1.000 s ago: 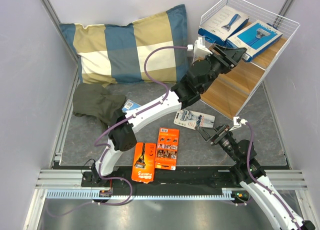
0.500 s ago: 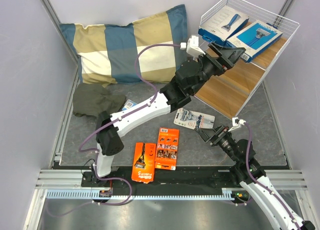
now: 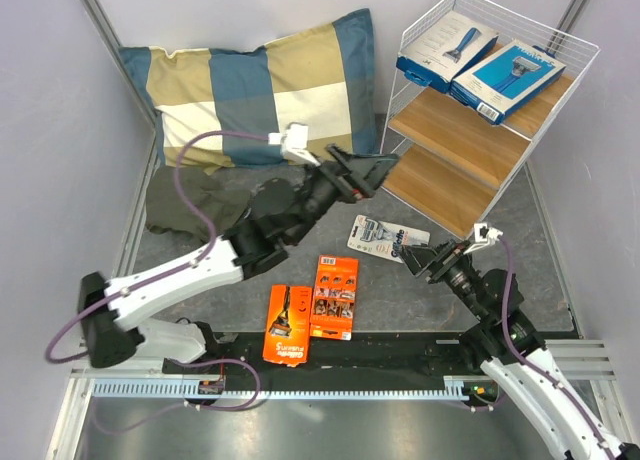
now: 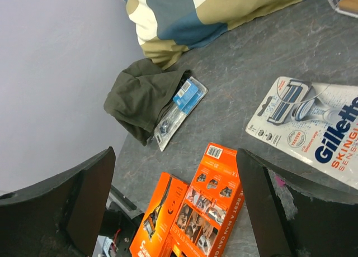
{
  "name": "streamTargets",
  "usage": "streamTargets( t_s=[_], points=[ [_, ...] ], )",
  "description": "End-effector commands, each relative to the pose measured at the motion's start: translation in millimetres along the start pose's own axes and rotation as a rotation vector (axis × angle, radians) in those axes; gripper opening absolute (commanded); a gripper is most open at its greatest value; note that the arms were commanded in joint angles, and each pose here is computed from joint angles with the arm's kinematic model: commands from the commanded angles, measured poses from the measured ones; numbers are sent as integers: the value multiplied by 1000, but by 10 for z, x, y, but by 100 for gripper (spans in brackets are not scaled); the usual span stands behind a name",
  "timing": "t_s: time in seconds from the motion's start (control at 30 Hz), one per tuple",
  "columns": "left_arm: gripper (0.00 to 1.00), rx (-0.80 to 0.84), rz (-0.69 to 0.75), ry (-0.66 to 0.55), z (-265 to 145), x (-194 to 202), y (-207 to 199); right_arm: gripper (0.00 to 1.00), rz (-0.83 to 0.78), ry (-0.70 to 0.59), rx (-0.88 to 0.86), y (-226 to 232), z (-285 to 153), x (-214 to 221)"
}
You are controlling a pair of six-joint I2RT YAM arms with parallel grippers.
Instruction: Place and organize the shaving razors onto the shelf
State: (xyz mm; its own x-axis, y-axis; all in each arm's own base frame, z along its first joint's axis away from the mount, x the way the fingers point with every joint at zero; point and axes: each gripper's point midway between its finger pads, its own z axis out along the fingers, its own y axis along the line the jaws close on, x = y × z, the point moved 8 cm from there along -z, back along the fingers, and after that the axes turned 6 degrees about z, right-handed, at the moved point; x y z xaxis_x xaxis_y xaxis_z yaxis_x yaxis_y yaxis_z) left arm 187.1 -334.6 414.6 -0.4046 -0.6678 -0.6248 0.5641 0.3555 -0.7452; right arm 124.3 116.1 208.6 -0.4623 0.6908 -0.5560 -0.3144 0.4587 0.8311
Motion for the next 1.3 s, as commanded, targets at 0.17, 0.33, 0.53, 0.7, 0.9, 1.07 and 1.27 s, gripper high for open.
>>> streamTargets(
  t_s=[0.17,0.33,0.53,0.7,0.9,1.07,1.27],
  points=[
    [100,-228,282,-78,-933,-382,493,98,-100,10,5,224,194,-193],
    [100,-316,373,-33,-1234,-413,706,98,-77,21,-22,203,284,-150],
    [100,-372,471,61,-1355,-431,774,98,-80,40,-58,279,356,-167],
    [100,-418,476,163,-1436,-302,900,98,-114,86,-23,653,551,-431],
    [100,-483,454,310,-1560,29,1222,98,-51,32,237,972,807,-861],
    [100,-558,448,405,-1621,364,1561,98,-46,-57,335,1141,971,-1132],
    [100,-480,455,431,-1486,427,1497,98,-8,72,370,1089,1179,-999]
  ],
)
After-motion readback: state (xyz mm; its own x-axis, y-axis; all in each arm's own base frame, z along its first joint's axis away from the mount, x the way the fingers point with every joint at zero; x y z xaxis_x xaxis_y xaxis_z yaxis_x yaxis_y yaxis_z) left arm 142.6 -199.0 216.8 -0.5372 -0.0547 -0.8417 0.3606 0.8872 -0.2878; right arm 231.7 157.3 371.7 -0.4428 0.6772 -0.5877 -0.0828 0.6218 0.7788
